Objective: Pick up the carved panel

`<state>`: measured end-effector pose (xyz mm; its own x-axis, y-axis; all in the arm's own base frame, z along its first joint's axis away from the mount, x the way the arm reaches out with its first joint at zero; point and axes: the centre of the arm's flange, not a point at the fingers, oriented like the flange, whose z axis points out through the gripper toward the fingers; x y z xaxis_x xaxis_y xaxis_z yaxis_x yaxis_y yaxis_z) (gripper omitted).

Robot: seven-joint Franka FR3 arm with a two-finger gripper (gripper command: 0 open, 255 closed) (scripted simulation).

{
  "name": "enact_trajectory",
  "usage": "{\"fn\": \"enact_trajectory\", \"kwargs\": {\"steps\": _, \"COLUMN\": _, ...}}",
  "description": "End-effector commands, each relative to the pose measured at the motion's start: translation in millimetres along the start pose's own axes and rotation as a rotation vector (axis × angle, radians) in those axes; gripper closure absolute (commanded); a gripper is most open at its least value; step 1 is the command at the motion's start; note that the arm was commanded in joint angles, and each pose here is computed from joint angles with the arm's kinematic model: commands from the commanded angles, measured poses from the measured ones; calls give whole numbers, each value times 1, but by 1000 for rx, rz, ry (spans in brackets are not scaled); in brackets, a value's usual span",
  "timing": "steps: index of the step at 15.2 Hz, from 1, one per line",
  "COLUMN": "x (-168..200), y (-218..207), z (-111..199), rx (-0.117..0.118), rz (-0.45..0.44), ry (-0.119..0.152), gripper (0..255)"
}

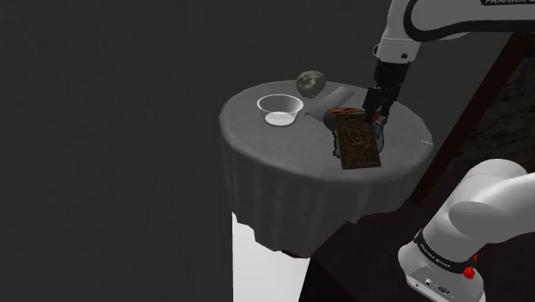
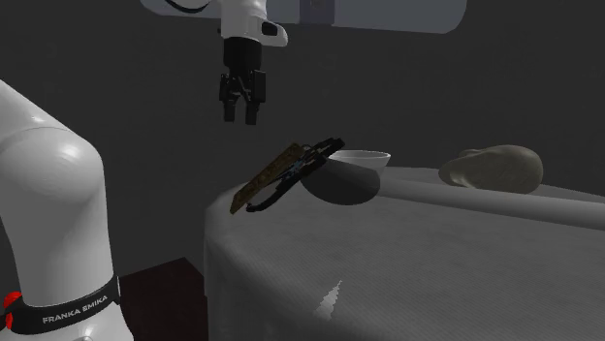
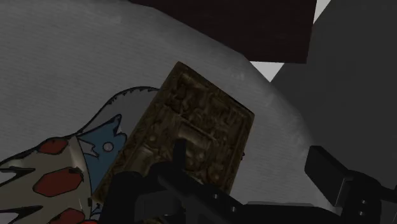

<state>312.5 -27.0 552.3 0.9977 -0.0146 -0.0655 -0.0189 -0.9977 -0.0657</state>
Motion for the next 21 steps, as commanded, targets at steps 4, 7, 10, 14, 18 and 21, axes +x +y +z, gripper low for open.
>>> {"fn": "enact_trajectory", "kwargs": {"steps": 4, "x": 52, "y": 55, "z": 3, "rx": 220, "rz": -298, "ry": -108, "gripper": 0}}
{"fn": "enact_trajectory", "kwargs": {"steps": 7, "x": 117, "y": 90, "z": 23, "rx": 440, "rz": -595, "ry": -217, "gripper": 0}}
{"fn": "enact_trajectory", "kwargs": {"steps": 10, "x": 186, "y": 99, "z": 55, "rx": 661, "rz": -893, "ry": -325, "gripper": 0}}
{"fn": "enact_trajectory", "kwargs": {"steps": 14, "x": 199, "y": 98, "z": 78, "rx": 702, "rz": -948, "ry": -345, "gripper": 0}}
{"fn": "enact_trajectory", "kwargs": {"steps": 18, "x": 201, "y": 100, "z": 99, "rx": 702, "rz": -948, "ry": -345, "gripper": 0}}
{"fn": "enact_trajectory", "kwargs": {"steps": 21, "x": 199, "y": 100, "z": 102, "rx": 702, "rz": -949, "ry": -345, "gripper": 255}}
